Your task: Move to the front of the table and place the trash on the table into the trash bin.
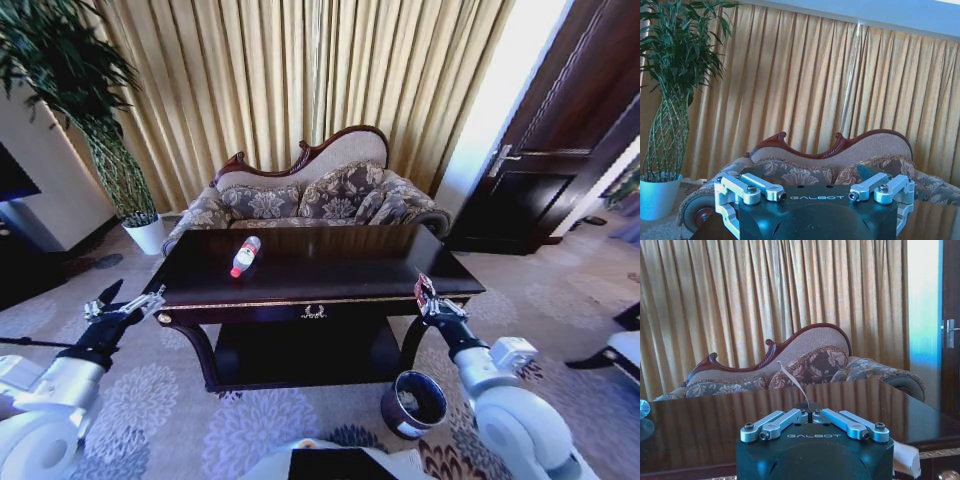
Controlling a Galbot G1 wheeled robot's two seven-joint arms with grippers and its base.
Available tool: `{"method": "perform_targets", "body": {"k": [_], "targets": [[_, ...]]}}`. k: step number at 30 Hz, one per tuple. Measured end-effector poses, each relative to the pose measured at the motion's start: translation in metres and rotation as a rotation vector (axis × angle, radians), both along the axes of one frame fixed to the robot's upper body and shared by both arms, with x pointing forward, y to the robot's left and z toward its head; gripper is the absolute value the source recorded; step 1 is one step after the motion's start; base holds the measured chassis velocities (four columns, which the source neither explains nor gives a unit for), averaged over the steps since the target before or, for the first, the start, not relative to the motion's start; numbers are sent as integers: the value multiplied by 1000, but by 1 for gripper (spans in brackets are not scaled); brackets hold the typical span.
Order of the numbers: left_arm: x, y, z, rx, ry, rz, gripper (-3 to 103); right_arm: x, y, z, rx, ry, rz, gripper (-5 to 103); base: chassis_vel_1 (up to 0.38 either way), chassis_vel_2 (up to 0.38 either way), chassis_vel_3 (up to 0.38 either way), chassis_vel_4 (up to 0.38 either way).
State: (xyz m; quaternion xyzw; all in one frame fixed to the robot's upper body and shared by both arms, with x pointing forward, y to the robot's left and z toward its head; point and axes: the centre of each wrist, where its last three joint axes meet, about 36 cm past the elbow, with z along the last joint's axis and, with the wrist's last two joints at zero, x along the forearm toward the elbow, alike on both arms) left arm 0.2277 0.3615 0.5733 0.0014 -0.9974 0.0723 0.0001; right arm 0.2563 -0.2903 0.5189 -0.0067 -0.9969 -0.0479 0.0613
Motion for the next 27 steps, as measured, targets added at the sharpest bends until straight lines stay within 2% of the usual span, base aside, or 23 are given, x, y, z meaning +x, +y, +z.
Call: {"method": "perform_targets", "body": {"k": [8,11,13,17,19,21,27], "targets": [[1,6,-4,1,0,17,100,7,-11,-26,-8,44,-32,0,26,-29,-27,23],[1,7,-4,2,-3,19,100,19,-30,-66,-21,135,-87,0,0,0,0,0],[1,7,-4,1,-4,19,100,21,-33,-74,-23,153,-98,0,0,0,0,0],[-1,4,-1,4,-10,14,100,33,-65,-139,-65,266,-172,0,0,0,0,0],[-1,4,-1,5,-10,13,100,34,-70,-149,-73,284,-185,0,0,0,0,0],[0,5,0,7,-13,13,100,41,-93,-189,-105,345,-241,0,0,0,0,0],[-2,4,4,8,-23,11,100,46,-123,-245,-130,416,-317,0,0,0,0,0]]}}
